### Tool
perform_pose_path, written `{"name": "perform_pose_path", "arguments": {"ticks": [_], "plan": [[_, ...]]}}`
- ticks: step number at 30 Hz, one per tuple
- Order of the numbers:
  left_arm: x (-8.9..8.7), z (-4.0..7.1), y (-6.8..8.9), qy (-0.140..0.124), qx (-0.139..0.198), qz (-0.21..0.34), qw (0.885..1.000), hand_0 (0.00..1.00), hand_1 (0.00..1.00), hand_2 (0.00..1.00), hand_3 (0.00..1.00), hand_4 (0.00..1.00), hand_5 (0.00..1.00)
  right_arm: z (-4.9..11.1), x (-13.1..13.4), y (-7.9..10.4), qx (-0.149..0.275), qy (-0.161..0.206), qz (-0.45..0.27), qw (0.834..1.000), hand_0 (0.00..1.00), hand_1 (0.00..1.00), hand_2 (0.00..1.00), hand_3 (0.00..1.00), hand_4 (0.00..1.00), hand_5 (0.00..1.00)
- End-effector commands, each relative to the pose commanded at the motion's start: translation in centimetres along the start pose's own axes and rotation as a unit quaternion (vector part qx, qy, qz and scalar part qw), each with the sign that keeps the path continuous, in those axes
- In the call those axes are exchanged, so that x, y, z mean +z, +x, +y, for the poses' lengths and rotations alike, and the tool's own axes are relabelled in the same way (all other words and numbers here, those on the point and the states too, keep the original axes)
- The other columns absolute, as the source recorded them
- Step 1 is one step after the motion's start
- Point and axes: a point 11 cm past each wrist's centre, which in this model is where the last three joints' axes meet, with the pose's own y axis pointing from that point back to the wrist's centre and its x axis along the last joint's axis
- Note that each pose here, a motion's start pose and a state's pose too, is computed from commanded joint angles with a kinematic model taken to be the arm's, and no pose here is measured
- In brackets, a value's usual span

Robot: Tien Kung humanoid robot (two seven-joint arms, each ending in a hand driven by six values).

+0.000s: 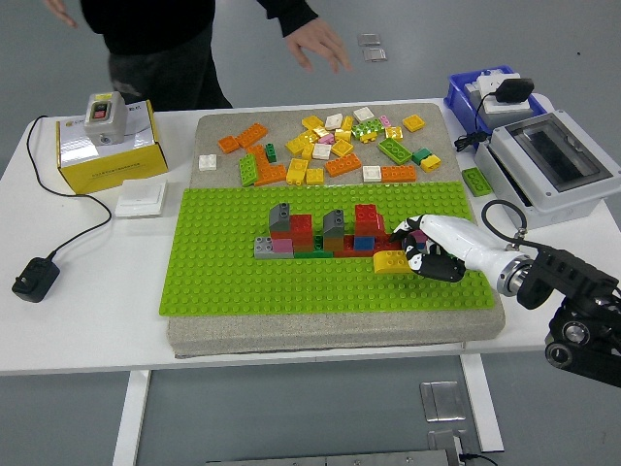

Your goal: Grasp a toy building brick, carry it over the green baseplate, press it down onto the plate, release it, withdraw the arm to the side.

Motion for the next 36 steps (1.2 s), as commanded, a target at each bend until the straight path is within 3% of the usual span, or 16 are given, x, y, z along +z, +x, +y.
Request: {"name": "perform_pose_path", "arguments": {"ticks": [9,10,15,16,22,23,27,28,30,36], "plan": [[-1.0,-0.2,0.5,0.015,0.003,-0.001,1.0,0.679,0.627,0.552,0.633,0.134,0.532,2.0,-1.1,2.5,0.085,0.022,-0.069,0.994,0.21,0.261,0.722,0.699,0.002,0.387],[-1.2,-0.3,0.4,0.017,0.002,-0.001,1.0,0.679,0.628,0.552,0.633,0.134,0.532,1.9,-1.1,2.6,0.099,0.023,-0.084,0.991,0.225,0.313,0.718,0.691,0.296,0.408],[-2.1,-0.5,0.0,0.025,-0.003,0.002,1.0,0.679,0.628,0.552,0.633,0.134,0.532,1.7,0.1,3.9,0.178,0.021,-0.164,0.97,0.225,0.313,0.718,0.691,0.296,0.408],[-2.2,-0.6,-0.1,0.026,-0.004,0.002,1.0,0.68,0.63,0.554,0.633,0.134,0.53,1.7,0.4,4.2,0.192,0.02,-0.179,0.965,0.276,0.403,0.717,0.682,0.363,0.421],[-2.3,-0.6,-0.9,0.023,-0.013,0.005,1.0,0.68,0.63,0.554,0.633,0.134,0.53,2.3,3.5,5.0,0.275,0.018,-0.32,0.907,0.276,0.403,0.717,0.682,0.363,0.421],[-2.2,-0.7,-0.9,0.022,-0.014,0.006,1.0,0.679,0.633,0.554,0.632,0.138,0.529,2.5,3.8,5.2,0.286,0.022,-0.337,0.897,0.371,0.501,0.714,0.68,0.383,0.447],[-2.2,-0.7,-1.0,0.02,-0.015,0.008,1.0,0.679,0.633,0.554,0.632,0.138,0.529,4.0,5.1,7.7,0.347,0.054,-0.402,0.845,0.371,0.501,0.714,0.68,0.383,0.447],[-2.2,-0.7,-1.0,0.02,-0.014,0.008,1.0,0.681,0.635,0.554,0.629,0.142,0.529,4.3,5.3,8.3,0.358,0.064,-0.414,0.835,0.451,0.543,0.708,0.674,0.397,0.469],[-2.3,-0.7,-1.0,0.02,-0.014,0.009,1.0,0.681,0.635,0.554,0.629,0.142,0.529,5.0,5.6,9.6,0.382,0.085,-0.435,0.811,0.451,0.543,0.708,0.674,0.397,0.469],[-1.9,-0.6,-1.2,0.015,-0.017,0.01,1.0,0.68,0.635,0.556,0.627,0.145,0.53,6.0,5.5,11.0,0.406,0.123,-0.482,0.767,0.478,0.57,0.708,0.674,0.402,0.473]]}}
